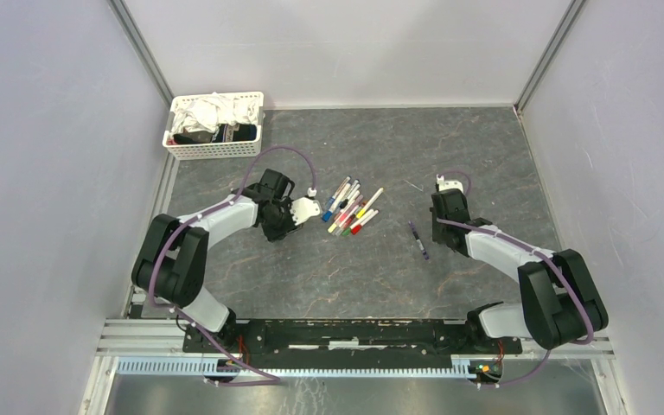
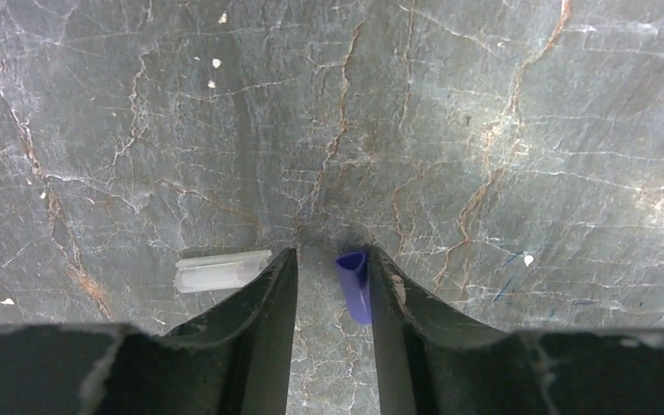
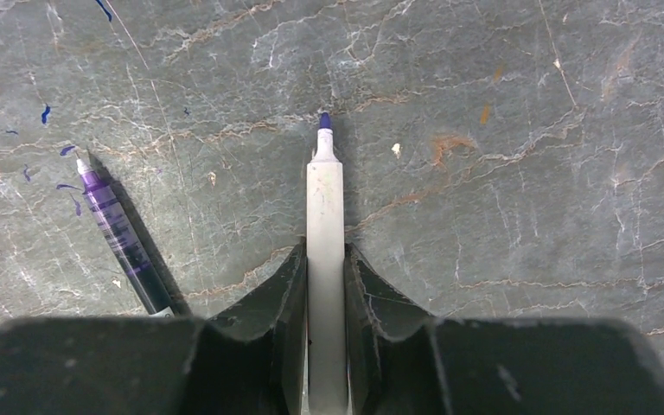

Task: Open the pen caps
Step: Place the pen at the center of the board.

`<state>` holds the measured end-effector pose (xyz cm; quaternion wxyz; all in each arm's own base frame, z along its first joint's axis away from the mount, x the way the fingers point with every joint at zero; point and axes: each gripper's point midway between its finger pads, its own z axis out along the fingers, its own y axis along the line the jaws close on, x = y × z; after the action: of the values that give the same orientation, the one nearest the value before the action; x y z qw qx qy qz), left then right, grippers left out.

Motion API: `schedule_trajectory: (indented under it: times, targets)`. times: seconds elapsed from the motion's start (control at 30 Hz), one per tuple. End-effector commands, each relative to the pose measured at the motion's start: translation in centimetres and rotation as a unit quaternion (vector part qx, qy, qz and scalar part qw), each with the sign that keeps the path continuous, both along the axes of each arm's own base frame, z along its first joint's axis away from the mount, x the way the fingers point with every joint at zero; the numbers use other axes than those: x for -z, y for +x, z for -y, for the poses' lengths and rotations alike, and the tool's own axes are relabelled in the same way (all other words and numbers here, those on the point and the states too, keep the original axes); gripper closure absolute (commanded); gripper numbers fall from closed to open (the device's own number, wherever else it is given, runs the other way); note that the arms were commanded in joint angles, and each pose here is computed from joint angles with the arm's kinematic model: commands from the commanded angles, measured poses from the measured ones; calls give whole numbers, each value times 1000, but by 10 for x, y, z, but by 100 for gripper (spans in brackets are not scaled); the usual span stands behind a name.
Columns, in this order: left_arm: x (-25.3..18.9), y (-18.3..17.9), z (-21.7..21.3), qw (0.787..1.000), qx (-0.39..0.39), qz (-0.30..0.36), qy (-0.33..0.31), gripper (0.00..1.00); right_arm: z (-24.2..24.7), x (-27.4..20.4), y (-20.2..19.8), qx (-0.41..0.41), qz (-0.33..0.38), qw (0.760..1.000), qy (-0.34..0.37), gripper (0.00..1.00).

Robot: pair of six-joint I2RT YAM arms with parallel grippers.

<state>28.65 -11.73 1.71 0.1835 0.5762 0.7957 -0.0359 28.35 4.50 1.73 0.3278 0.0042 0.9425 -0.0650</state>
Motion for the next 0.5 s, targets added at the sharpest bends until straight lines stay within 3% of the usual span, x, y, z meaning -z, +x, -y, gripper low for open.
schedule_trajectory:
  times: [0.0, 0.17, 0.3, 0.37, 0.4, 0.47]
  targets:
    - [-3, 3, 3, 999, -35, -1, -9, 56, 5, 8, -10, 12, -17, 1000, -4, 75]
    - [-30, 4, 14, 998, -49, -3, -41, 46, 2, 0, -10, 9, -11, 1000, 8, 74]
    - [-63, 8, 26, 995, -56, 5, -77, 31, 0, -4, -10, 4, -12, 1000, 10, 72]
    - [-82, 9, 30, 994, -62, 7, -94, 28, 0, -8, -9, 3, -9, 1000, 12, 72]
    - [-93, 13, 33, 992, -64, 15, -104, 20, -1, -10, -9, 4, -7, 1000, 13, 72]
    - [-113, 17, 36, 990, -69, 26, -121, 14, -1, -15, -7, 4, -1, 1000, 14, 72]
